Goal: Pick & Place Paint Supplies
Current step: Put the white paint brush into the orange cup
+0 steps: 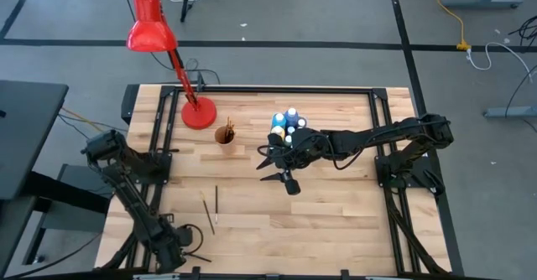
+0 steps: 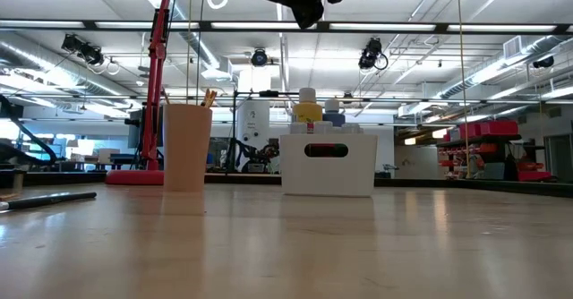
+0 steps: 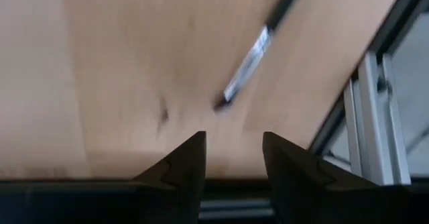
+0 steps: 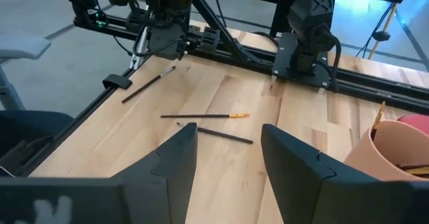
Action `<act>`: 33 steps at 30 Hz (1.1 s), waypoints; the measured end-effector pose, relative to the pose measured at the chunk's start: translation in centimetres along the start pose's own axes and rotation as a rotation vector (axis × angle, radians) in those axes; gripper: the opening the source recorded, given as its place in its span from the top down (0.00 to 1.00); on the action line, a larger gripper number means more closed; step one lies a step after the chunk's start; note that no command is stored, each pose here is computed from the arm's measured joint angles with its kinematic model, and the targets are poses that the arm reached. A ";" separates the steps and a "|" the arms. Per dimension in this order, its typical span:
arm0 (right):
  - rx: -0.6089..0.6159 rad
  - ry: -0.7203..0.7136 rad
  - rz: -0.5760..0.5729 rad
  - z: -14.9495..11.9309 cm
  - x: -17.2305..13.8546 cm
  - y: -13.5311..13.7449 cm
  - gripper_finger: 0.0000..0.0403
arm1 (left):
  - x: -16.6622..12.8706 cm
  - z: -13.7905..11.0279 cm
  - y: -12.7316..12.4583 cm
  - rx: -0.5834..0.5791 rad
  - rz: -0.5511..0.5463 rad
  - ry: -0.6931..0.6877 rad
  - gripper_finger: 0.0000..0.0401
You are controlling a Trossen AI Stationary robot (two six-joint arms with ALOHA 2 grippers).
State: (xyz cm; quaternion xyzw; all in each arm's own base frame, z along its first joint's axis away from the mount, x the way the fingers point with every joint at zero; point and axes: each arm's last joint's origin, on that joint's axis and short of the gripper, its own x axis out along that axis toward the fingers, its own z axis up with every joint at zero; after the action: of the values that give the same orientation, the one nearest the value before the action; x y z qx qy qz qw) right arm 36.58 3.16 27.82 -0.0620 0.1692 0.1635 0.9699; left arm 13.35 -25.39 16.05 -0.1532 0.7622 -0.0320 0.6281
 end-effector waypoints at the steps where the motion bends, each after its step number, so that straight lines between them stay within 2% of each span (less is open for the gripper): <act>1: -0.006 0.000 0.000 0.0 0.0 0.0 0.58 | 0.0 0.0 0.0 0.001 0.005 -0.016 0.61; 7: -0.008 0.004 0.001 0.0 0.0 0.0 0.58 | 0.5 -0.2 0.0 0.047 0.028 -0.049 0.61; 19: -0.008 0.006 0.000 -0.1 0.0 0.0 0.58 | 2.8 0.0 -0.3 0.102 0.069 -0.013 0.62; 23: -0.008 0.006 0.000 -0.1 0.0 0.0 0.58 | 2.9 0.0 -0.2 0.099 0.086 -0.018 0.69; 33: -0.009 0.006 -0.002 -0.1 0.0 0.0 0.58 | 2.9 0.4 0.1 0.059 0.105 -0.034 0.97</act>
State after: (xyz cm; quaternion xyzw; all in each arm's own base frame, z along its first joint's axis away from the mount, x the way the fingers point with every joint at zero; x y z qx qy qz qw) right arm 36.56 3.15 27.77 -0.0669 0.1715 0.1630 0.9693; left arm 13.20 -26.02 13.24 -0.0952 0.7570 -0.0187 0.6461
